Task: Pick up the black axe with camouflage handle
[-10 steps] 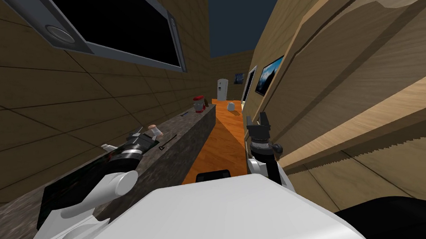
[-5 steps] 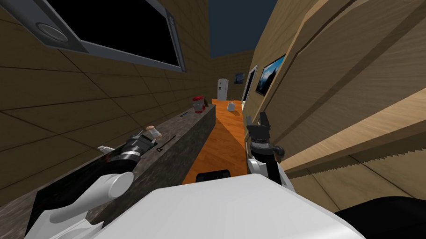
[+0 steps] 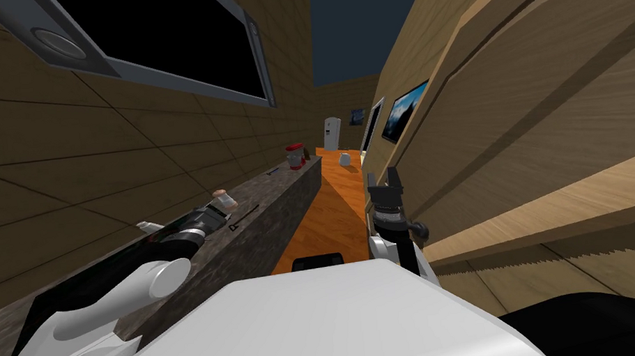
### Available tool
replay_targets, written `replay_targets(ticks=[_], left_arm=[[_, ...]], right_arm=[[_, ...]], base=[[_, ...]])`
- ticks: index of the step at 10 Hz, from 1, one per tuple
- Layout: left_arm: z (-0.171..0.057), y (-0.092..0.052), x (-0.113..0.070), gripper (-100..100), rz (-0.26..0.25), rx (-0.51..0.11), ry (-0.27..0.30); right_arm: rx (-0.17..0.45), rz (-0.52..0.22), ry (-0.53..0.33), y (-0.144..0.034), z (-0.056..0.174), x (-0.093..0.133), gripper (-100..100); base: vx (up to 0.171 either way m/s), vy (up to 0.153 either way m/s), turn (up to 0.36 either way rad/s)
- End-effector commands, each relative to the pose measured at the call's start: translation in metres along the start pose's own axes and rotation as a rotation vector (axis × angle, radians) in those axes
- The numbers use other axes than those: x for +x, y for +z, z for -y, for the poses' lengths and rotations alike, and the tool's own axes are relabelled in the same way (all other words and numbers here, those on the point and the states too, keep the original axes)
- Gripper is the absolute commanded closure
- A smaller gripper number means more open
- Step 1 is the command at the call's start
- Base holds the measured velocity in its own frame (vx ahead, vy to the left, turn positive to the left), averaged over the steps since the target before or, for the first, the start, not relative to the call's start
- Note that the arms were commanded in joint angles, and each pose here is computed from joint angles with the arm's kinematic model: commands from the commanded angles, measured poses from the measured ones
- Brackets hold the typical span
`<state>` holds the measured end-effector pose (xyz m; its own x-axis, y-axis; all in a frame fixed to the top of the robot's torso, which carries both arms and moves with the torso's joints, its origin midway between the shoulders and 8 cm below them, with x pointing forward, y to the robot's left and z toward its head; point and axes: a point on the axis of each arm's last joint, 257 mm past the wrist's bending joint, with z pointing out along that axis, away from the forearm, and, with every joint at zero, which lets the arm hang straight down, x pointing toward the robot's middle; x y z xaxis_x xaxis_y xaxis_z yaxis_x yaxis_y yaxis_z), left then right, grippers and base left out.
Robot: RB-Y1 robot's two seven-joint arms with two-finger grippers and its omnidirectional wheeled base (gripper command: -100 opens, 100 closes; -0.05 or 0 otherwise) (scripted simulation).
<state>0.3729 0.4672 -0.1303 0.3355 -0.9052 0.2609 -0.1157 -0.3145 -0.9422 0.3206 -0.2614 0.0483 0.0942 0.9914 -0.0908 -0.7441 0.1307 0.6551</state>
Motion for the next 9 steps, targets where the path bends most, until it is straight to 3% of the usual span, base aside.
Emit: replay_targets(ticks=[1, 9], left_arm=[[-0.009, -0.001, -0.007, -100, 0.018, -0.044, -0.012], [-0.059, -0.014, -0.053, -100, 0.126, -0.272, -0.073]], right_arm=[[0.0, 0.0, 0.0, 0.0, 0.0, 0.0, 0], [0.0, 0.0, 0.0, 0.0, 0.0, 0.0, 0]], base=[[0.067, -0.013, 0.009], [0.073, -0.018, 0.002]])
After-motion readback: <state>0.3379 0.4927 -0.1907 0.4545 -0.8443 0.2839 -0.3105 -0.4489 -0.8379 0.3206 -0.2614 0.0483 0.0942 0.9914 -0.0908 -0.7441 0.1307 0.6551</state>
